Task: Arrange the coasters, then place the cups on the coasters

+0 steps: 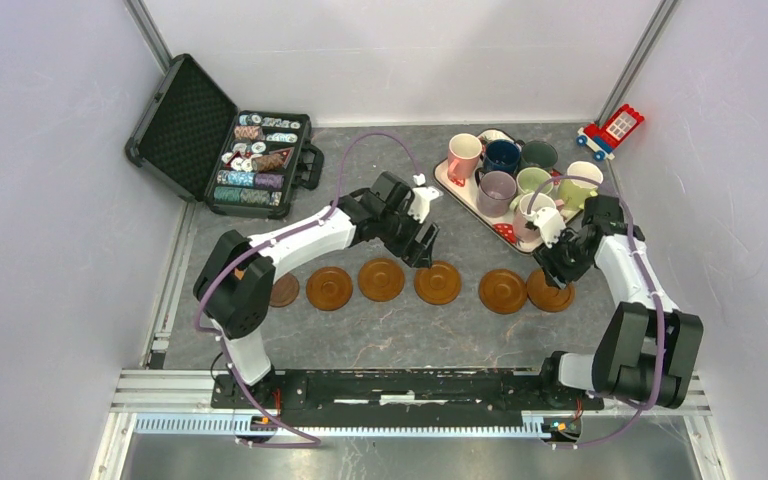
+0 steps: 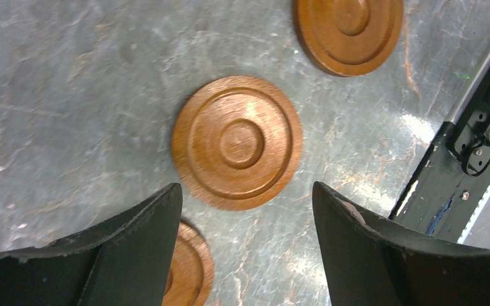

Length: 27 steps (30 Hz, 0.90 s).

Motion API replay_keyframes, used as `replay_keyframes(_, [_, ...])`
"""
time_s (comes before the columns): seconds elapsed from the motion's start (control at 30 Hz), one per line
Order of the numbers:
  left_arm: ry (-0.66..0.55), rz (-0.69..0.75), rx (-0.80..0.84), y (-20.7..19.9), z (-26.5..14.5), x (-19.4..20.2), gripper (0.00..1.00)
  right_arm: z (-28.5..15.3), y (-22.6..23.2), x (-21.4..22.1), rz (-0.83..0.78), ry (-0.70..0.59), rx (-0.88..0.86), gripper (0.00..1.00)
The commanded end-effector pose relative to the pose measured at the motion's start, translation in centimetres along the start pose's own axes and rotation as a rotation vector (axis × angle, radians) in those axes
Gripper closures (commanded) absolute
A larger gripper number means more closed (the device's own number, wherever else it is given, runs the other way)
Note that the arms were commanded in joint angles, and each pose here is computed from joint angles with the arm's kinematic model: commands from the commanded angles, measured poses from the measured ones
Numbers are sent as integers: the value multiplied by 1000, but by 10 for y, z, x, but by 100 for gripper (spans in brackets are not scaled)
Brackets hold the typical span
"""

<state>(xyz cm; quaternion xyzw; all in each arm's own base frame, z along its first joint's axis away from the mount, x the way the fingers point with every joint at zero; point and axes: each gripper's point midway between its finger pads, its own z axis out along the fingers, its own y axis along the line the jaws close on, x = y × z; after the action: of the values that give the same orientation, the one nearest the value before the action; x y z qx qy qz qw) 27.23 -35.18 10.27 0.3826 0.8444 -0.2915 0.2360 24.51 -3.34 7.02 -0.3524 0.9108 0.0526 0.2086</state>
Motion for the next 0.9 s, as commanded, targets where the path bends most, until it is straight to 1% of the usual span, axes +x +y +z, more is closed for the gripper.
replay_keyframes(0.0, [-5,58,-34,14,-22,-3,16,12,-21,12,46,56,100,42])
replay_keyframes(0.2, [-3,106,-69,23,-27,-2,14,26,-36,24,87,122,148,37])
replay_keyframes(0.5, [-14,75,-101,40,-31,-4,13,23,-62,49,101,242,219,42])
replay_keyframes(0.6, [-21,58,-115,49,-34,-5,13,19,-69,53,115,252,220,43])
replay_keyframes(0.8, [-25,41,-129,59,-37,-4,13,13,-72,54,90,258,219,43])
replay_keyframes(0.87, [-23,38,-129,60,-37,-1,13,13,-69,49,82,232,197,43])
